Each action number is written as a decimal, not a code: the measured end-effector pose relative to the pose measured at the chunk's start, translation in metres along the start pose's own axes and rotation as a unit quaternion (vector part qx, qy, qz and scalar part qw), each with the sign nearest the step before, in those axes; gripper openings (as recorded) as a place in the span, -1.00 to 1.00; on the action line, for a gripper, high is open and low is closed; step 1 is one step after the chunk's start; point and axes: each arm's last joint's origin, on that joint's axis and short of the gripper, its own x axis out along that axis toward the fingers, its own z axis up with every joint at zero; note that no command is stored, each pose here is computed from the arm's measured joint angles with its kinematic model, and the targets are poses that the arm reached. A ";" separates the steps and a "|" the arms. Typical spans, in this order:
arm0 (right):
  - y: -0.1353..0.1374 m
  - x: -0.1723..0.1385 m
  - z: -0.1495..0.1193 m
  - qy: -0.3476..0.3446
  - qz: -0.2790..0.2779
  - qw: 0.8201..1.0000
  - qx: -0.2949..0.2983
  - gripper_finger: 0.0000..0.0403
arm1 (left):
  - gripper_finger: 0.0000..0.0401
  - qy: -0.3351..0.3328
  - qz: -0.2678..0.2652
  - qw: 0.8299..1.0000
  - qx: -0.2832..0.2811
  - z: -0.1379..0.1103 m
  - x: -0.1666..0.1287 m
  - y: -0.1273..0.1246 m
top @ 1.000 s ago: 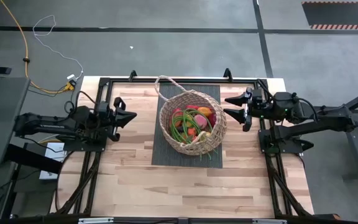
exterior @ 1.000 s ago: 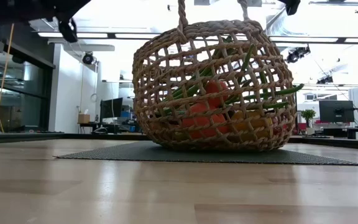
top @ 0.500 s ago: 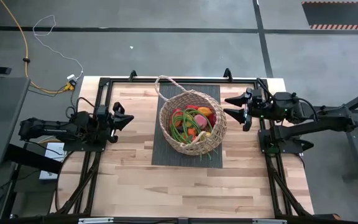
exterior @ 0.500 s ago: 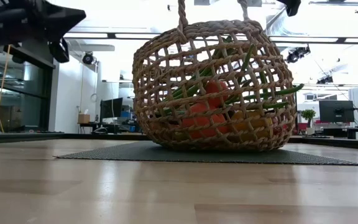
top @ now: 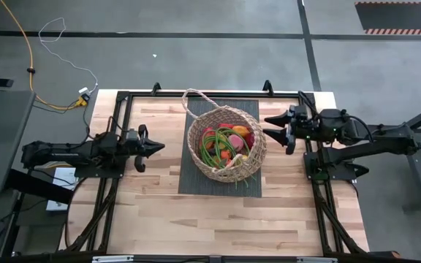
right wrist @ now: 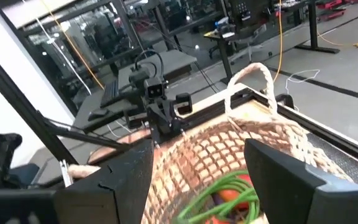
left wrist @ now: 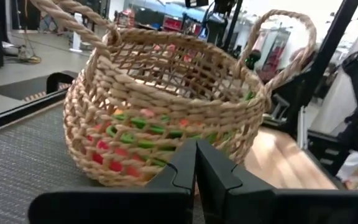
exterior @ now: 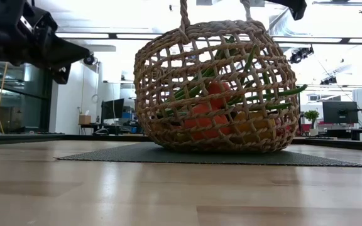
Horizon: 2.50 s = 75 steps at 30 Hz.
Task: Build produce basket
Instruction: Return to Home Position
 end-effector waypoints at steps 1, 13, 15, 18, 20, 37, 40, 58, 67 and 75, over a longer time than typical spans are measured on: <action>0.000 -0.001 -0.001 0.005 -0.001 1.000 -0.001 0.21 | -1.00 0.003 0.002 1.000 0.005 0.000 0.000 0.000; -0.007 -0.035 -0.006 0.048 0.020 0.999 0.007 0.21 | -0.99 0.003 0.021 1.000 0.016 -0.001 0.000 0.002; -0.009 -0.044 -0.005 0.045 0.022 0.999 -0.009 0.21 | -0.99 0.003 0.021 1.000 0.016 -0.001 0.000 0.002; -0.012 -0.055 -0.005 0.040 0.024 0.999 -0.014 0.21 | -0.99 0.003 0.021 1.000 0.016 -0.001 0.000 0.002; -0.013 -0.061 -0.005 0.036 0.026 0.999 -0.010 0.21 | -0.98 0.005 0.022 1.000 0.016 -0.002 0.000 0.002; -0.015 -0.070 -0.006 0.033 0.027 0.999 -0.014 0.21 | -0.98 -0.014 -0.007 1.000 0.015 0.000 -0.013 -0.004; -0.018 -0.068 -0.013 0.039 0.025 0.999 -0.012 0.21 | -0.98 -0.012 -0.030 0.999 0.014 -0.001 -0.013 -0.007; -0.036 -0.058 -0.088 0.014 0.158 0.986 0.043 -0.91 | -0.98 0.024 -0.049 0.998 0.017 -0.006 -0.010 -0.009; -0.039 -0.060 -0.094 -0.057 0.163 0.985 0.014 -0.99 | -0.98 0.028 -0.048 0.998 0.018 -0.007 -0.009 -0.009; -0.042 -0.048 -0.119 -0.085 0.192 0.977 0.027 -1.00 | -0.98 0.027 -0.048 0.998 0.018 -0.007 -0.009 -0.009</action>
